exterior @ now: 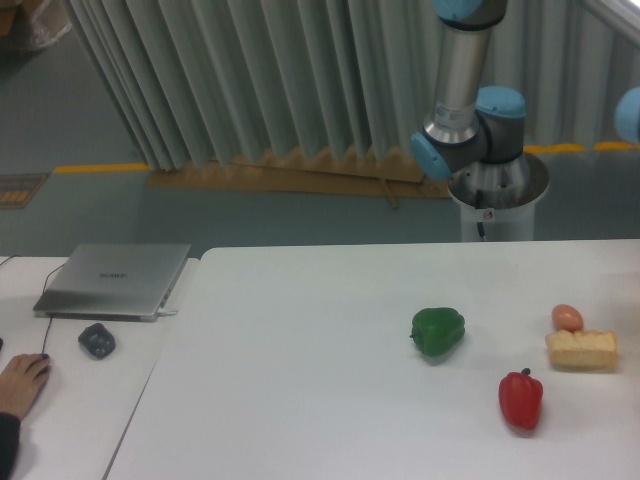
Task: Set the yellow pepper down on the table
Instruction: 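Lower the gripper holding the yellow pepper beside the bread loaf, then set the yellow pepper on the table and open the gripper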
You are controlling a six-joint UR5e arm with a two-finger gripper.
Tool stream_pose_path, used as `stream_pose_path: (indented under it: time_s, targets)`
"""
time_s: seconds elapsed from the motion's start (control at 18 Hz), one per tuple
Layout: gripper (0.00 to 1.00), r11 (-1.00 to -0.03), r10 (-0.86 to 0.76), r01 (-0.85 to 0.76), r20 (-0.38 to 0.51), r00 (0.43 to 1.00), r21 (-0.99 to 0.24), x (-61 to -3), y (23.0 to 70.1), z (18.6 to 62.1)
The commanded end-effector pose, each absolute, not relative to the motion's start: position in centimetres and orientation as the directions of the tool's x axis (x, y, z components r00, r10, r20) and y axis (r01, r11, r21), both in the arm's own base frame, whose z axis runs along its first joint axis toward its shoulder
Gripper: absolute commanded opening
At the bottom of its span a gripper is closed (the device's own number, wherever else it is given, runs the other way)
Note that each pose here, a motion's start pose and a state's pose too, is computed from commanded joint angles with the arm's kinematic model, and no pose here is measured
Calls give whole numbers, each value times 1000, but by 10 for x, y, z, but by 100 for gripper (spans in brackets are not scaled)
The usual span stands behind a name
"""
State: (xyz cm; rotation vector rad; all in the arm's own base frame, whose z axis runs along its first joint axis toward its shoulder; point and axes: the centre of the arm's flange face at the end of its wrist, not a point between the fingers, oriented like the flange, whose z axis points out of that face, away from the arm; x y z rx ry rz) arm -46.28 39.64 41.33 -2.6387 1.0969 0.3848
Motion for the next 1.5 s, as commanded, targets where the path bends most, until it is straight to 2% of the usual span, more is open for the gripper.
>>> stream_pose_path:
  time_s: [0.17,0.33,0.39,0.44,0.56,0.61,0.72,1.0,1.17,1.28,1.5]
  targets:
    - [55,-724,-640,-685,-294,710,-78,-422,438,404]
    - [56,-744,-630,-666,-274,727,-55,-413,449,395]
    - [56,-735,-651,-678,-264,712,-17,-409,451,392]
    - [57,-696,-711,-712,-236,663,95,-401,459,386]
    - [57,-614,-789,-762,-172,589,206,-382,472,376]
    - [57,-579,-814,-778,-108,571,245,-373,475,368]
    - [57,-552,-828,-790,-69,556,268,-354,485,363]
    - [58,-590,-803,-765,-91,589,257,-374,496,357]
    - [61,-608,-791,-750,-115,601,261,-393,498,350]
    - [72,-615,-785,-744,-112,609,261,-401,495,344]
    - [76,-610,-789,-744,-119,603,272,-406,499,325]
